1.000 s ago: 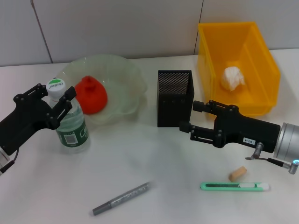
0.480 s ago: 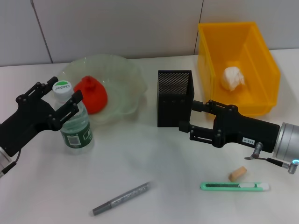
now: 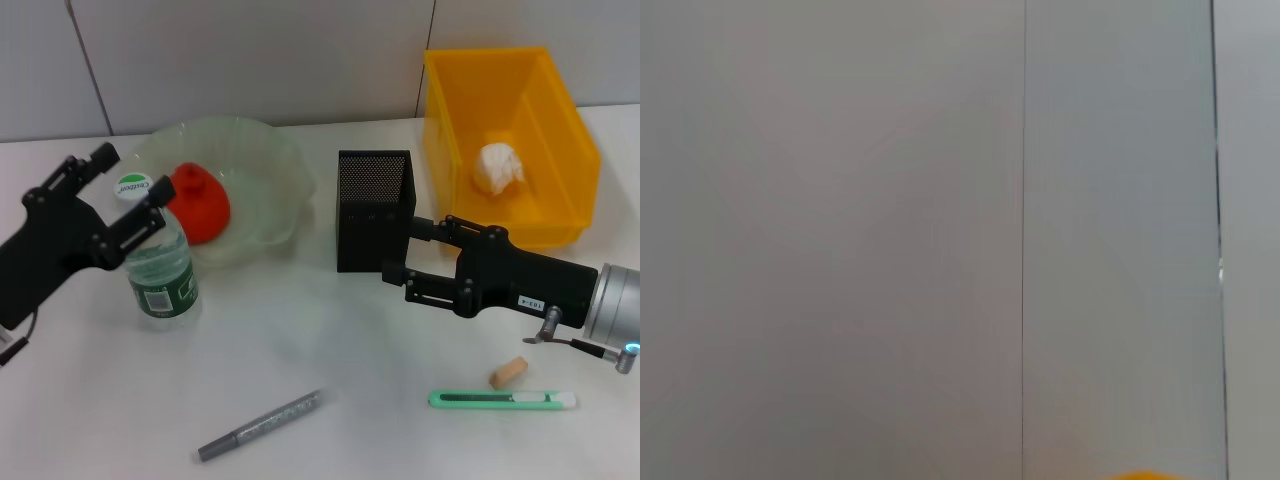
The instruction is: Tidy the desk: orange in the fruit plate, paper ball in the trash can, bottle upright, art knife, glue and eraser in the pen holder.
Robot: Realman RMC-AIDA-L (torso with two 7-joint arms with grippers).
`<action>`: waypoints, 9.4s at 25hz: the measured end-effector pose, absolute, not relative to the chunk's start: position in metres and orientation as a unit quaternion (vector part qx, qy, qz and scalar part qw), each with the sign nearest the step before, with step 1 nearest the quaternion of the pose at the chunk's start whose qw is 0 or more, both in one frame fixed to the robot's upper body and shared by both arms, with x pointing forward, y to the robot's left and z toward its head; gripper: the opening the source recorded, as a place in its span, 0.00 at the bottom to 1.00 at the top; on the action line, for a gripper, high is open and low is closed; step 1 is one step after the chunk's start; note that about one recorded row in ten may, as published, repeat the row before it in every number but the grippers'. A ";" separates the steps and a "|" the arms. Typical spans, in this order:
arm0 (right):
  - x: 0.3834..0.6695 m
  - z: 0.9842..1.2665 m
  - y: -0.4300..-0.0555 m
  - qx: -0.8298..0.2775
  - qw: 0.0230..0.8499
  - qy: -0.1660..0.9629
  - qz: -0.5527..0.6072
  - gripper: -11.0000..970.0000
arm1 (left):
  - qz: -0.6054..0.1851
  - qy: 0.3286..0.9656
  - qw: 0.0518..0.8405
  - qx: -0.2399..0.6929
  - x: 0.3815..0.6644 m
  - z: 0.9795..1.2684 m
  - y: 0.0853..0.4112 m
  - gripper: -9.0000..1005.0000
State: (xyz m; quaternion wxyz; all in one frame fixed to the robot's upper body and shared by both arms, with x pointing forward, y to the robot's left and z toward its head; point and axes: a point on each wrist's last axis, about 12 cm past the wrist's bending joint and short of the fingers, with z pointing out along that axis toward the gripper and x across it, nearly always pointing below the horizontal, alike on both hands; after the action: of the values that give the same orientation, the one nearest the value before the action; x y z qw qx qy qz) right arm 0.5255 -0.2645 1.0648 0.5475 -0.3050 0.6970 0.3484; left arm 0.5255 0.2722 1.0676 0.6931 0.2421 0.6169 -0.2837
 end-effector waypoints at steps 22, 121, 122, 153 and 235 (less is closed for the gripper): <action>0.525 1.066 -0.267 -0.301 0.554 0.694 0.347 0.80 | -0.442 0.520 0.661 0.311 0.503 1.098 0.266 0.78; 0.553 1.158 -0.237 -0.407 0.016 0.911 0.068 0.79 | -0.403 0.614 0.567 0.372 0.489 1.056 0.255 0.78; 0.553 1.158 -0.237 -0.407 0.016 0.911 0.068 0.79 | -0.403 0.614 0.567 0.372 0.489 1.056 0.255 0.78; 0.563 1.149 -0.230 -0.409 0.010 0.911 0.055 0.79 | -0.403 0.613 0.567 0.373 0.491 1.057 0.255 0.78; 0.559 1.131 -0.209 -0.428 -0.014 0.903 0.019 0.26 | -0.396 0.609 0.576 0.375 0.489 1.056 0.257 0.78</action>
State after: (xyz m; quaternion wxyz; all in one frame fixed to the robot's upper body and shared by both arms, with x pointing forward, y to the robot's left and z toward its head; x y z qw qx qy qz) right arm 0.5588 -0.2090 1.1306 -0.0140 -0.4281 0.9034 0.0188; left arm 0.4885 0.2569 1.0563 0.5755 0.3749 0.6092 -0.3963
